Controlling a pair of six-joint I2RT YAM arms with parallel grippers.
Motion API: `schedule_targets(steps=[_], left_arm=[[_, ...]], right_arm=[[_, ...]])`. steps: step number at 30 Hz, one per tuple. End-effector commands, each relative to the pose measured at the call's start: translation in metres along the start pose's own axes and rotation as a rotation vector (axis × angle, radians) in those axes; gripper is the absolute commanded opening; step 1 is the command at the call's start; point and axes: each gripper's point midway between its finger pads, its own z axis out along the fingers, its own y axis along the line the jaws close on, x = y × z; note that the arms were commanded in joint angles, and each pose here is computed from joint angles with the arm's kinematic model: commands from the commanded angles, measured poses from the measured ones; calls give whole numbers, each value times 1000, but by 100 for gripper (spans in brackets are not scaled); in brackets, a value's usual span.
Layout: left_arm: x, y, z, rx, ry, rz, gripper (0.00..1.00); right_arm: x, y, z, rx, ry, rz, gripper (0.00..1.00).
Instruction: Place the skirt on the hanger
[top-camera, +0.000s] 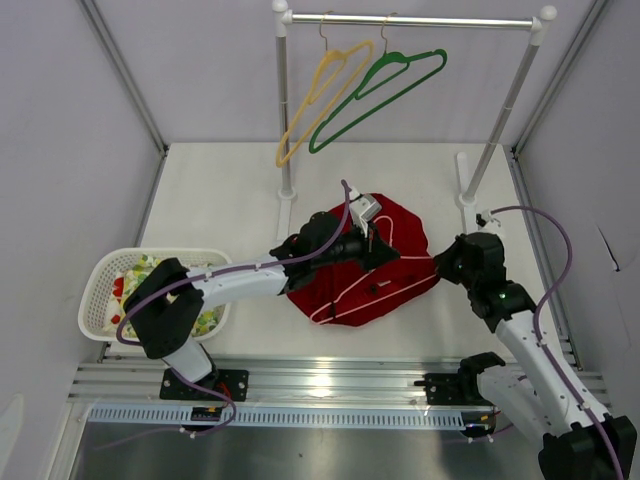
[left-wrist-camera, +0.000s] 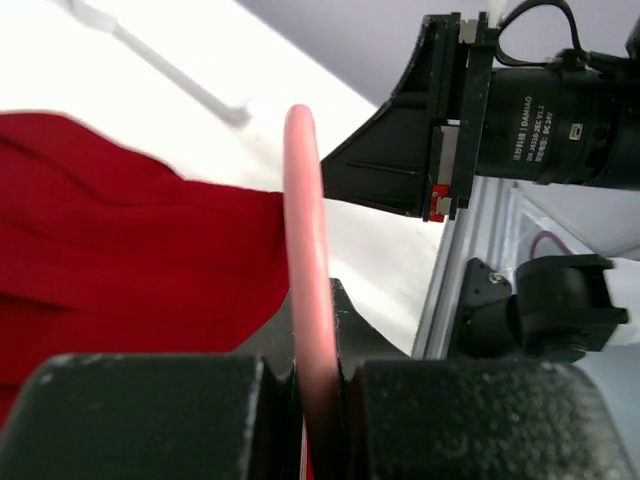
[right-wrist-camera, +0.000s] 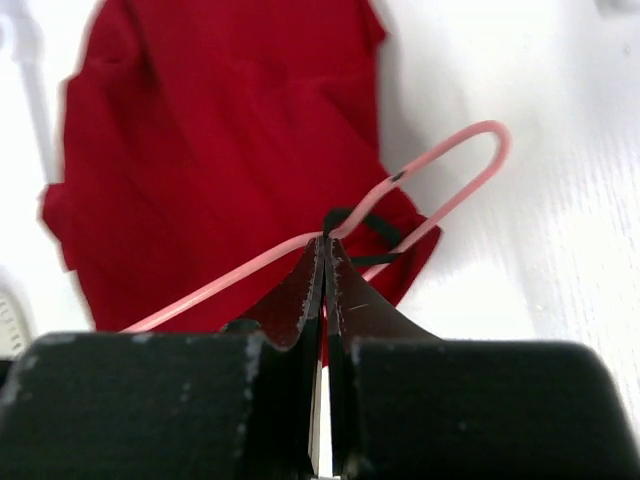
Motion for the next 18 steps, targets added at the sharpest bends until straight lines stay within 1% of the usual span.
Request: schedule_targets(steps=[1,5,8,12,15,16,17,18], left_arm=[[-13,-43,-10,206,-16,10,0],[-13,-54,-15,295,-15,-4,0],[-21,-51,-18,275,-41,-6,0],[-45,-54,-25,263,-82,20,0],[-59,-60,-30,269,-89,55,0],[-65,-61,-31,267,-95,76,0],[-66,-60,-33,265,-92,79,0],[-69,-58,-35,270,-89,79,0]], right_arm=[[-41,46,-24,-175,-102,-5,0],[-61,63,-42,-241,-149,-12,0],[-67,69,-50,-251,-147,-22,0],[-74,78,-62,-285,-144,-34,0],[-78,96,-76,-378,-140,-82,1],[-80,101,-82,-413,-152,-100,4],[-81,106,-85,-444,-154,-119,12],[-79,116,-92,-507,-146,-160,15]])
